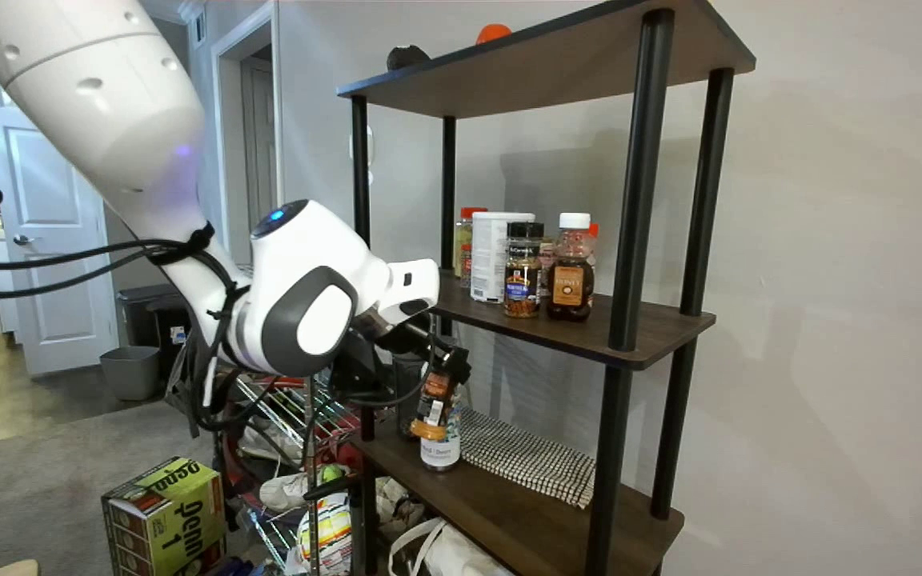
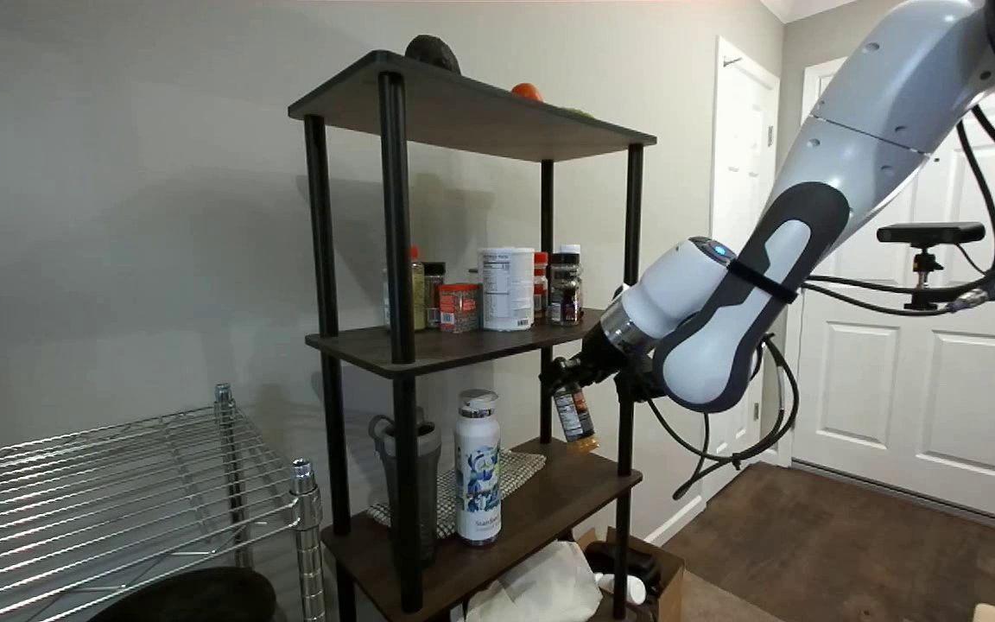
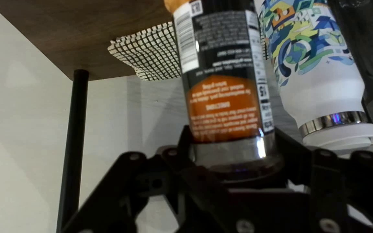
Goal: Change the position of one spice bottle
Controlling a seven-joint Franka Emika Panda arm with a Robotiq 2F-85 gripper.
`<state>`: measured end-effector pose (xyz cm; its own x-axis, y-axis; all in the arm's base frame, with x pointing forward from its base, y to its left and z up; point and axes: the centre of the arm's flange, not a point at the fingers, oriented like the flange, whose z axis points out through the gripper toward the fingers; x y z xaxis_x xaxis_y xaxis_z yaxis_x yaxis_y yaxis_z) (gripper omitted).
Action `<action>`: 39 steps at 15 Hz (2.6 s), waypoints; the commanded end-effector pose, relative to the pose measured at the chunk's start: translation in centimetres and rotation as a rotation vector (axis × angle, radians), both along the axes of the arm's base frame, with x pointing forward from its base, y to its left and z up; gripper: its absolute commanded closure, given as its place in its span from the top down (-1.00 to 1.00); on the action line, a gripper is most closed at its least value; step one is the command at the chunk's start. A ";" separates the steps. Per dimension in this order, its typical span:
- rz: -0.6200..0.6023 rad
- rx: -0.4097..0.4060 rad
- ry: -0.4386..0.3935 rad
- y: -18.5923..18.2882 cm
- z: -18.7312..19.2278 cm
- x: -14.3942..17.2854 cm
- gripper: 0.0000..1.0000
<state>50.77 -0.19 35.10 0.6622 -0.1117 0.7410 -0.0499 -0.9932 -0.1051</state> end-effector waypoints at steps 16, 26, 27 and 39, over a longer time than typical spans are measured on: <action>-0.080 0.105 -0.033 -1.9 -0.8 0.9 -0.35; -0.112 0.070 -0.015 -5.6 -1.0 -3.9 -0.35; -0.122 0.070 -0.019 -5.9 -0.8 -4.3 -0.35; -0.261 0.098 -0.142 -10.7 4.6 -7.5 -0.35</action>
<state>45.60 -9.70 40.23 0.5393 -0.3180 0.7797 -0.2747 -0.9417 -0.1941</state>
